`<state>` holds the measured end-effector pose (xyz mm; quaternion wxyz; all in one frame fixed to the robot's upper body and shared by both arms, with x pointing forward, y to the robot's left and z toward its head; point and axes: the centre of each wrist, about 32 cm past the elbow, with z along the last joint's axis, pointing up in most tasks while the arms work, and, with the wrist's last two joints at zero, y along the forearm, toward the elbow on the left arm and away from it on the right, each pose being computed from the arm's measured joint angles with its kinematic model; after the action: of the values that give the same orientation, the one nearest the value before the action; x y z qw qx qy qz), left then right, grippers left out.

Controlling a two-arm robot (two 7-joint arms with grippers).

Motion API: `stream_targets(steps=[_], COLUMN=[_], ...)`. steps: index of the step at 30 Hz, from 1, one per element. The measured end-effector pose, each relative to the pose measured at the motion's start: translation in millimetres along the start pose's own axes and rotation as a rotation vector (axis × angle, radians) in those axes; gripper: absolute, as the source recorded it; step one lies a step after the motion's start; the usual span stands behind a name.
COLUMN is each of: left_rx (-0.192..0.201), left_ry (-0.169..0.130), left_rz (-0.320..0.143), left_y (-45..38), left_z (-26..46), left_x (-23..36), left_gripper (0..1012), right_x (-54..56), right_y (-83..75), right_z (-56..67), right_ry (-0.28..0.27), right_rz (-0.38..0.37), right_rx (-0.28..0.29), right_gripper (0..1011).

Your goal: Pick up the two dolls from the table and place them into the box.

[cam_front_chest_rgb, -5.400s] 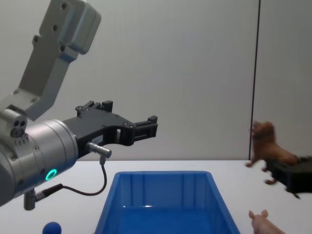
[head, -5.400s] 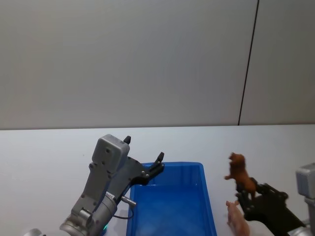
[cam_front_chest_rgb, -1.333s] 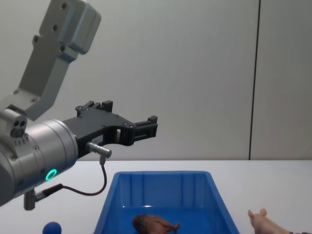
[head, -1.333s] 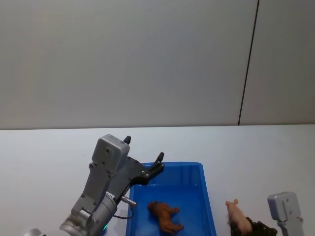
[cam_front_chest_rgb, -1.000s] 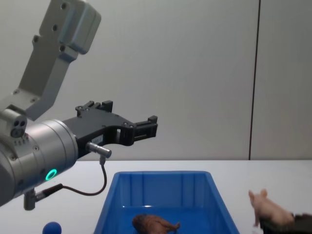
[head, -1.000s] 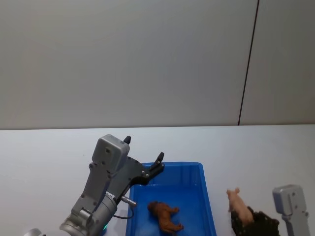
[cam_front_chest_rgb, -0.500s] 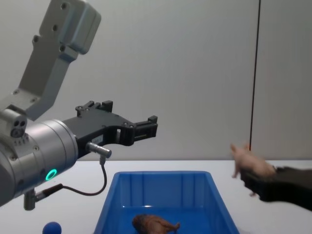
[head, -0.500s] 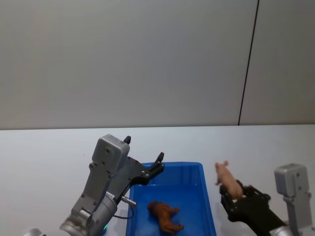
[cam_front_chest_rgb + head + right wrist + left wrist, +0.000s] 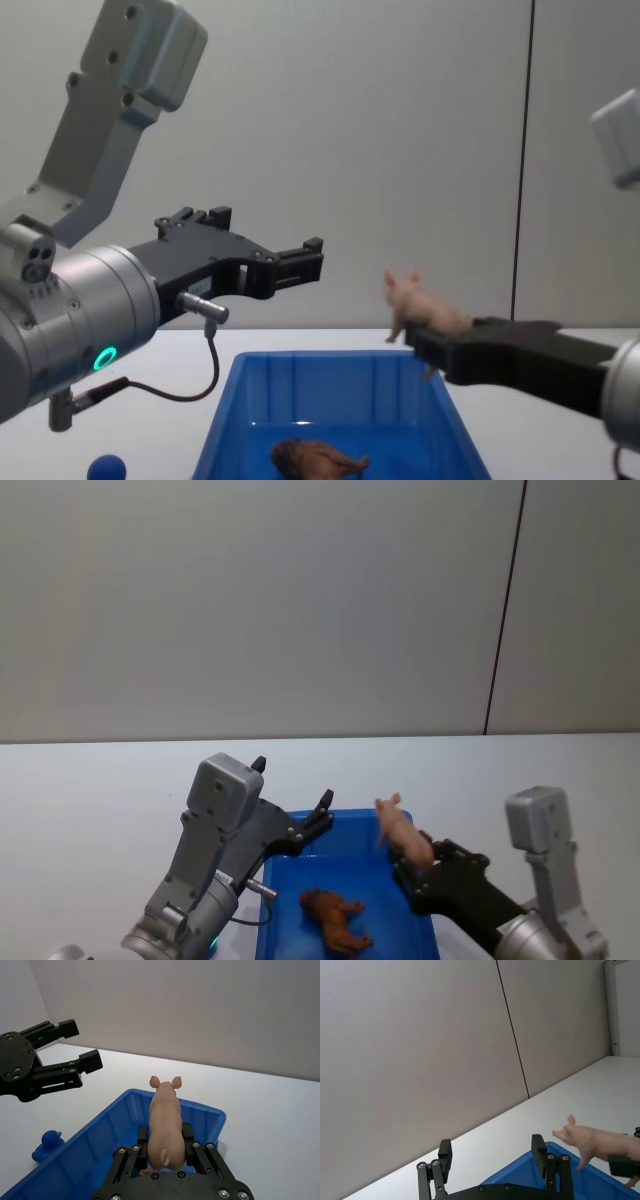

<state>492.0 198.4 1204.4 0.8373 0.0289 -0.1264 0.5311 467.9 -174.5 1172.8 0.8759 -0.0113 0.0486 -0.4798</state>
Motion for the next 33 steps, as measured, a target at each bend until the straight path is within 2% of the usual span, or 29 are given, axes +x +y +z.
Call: stream_targets(steps=[4,5,10,11,15,17,18,20,23,28,33], left_rx=[0.000,0.000,0.000,0.000,0.000,0.000,0.000,0.000,0.000,0.000,0.000], left_ry=[0.000,0.000,0.000,0.000,0.000,0.000,0.000,0.000,0.000,0.000,0.000], left_rz=[0.000,0.000,0.000,0.000,0.000,0.000,0.000,0.000,0.000,0.000,0.000], left_y=[0.0,0.0,0.0,0.0,0.0,0.0,0.0,0.0,0.0,0.0,0.0], left_z=[0.0,0.0,0.0,0.0,0.0,0.0,0.0,0.0,0.0,0.0,0.0], left_x=[0.0,0.0,0.0,0.0,0.0,0.0,0.0,0.0,0.0,0.0,0.0], left_gripper=[1001,1001,1001,1001,1001,1001,1001,1001,1001,1001,1001], right_x=[-1.3,-1.9,-3.4,-3.8,-4.8,-5.2,-5.4,-5.7,-6.2,-6.5,-5.0], right_y=[8.4,11.9,19.1,21.0,23.4,23.8,23.9,23.2,21.3,14.9,2.4], right_z=[-1.4,-2.4,-4.2,-4.9,-5.6,-5.7,-5.7,-6.1,-5.9,-5.7,-6.4], right_ry=[0.007,0.008,0.009,0.008,-0.002,-0.010,-0.017,-0.031,-0.044,-0.069,-0.089], right_rz=[0.026,0.035,0.049,0.051,0.052,0.050,0.044,0.030,0.014,-0.030,-0.107], right_rx=[-0.015,-0.022,-0.036,-0.040,-0.040,-0.036,-0.032,-0.024,-0.014,0.007,0.029], right_gripper=[405,464,609,671,743,845,845,930,1001,1001,1001])
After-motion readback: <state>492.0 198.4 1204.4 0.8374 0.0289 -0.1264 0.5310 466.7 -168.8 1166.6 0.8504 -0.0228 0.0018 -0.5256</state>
